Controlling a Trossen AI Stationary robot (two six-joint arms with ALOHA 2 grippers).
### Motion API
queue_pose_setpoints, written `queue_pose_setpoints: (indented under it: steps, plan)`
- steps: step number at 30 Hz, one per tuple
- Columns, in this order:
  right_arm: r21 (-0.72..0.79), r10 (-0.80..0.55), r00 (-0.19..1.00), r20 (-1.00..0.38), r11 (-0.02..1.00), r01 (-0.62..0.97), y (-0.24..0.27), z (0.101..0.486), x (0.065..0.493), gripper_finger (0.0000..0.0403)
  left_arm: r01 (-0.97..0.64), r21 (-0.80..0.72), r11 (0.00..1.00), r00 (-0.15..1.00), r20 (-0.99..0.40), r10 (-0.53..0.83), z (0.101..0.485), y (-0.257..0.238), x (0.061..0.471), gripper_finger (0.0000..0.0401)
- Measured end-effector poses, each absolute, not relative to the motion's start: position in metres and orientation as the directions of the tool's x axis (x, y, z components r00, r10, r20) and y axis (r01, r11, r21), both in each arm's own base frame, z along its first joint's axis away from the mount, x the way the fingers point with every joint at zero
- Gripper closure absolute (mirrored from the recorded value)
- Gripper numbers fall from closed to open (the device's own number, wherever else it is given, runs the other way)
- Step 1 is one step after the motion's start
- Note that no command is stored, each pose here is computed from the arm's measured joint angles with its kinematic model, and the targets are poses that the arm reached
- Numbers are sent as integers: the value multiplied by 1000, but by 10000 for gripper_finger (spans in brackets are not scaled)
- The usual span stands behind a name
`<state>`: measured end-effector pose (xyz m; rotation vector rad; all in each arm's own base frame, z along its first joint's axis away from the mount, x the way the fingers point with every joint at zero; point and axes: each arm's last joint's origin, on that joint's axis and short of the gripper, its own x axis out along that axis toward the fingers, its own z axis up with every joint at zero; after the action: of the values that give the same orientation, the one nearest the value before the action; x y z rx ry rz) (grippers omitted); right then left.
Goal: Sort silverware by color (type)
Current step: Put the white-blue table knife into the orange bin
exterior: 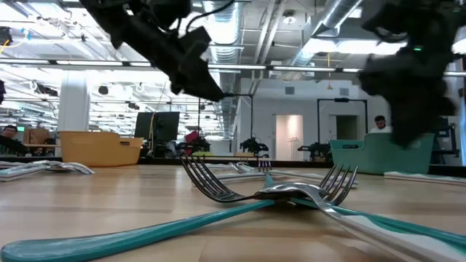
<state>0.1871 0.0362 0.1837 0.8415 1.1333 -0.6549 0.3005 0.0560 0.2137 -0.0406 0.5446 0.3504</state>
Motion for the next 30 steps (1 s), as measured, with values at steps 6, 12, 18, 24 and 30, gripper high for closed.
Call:
queue_pose_setpoints:
  steps: [6,12,18,24,30]
  plan:
    - [226,20,243,-970,447,865,66,183,172,236,-303,97,948,827,-468,312,201,62,318,287]
    - [271,42,289,-956,495,826,80,181,175,236,-304,125,944,843,-426,328,215,74,314,287]
    - [393,43,429,-902,492,777,83,178,198,236,-301,218,928,837,-406,367,234,85,299,287]
    - [320,42,335,-941,432,843,78,176,198,237,-352,248,902,816,-390,426,246,100,278,287]
    - [-47,-103,9,-995,523,851,58,210,177,243,-425,98,900,804,-415,425,275,84,244,287]
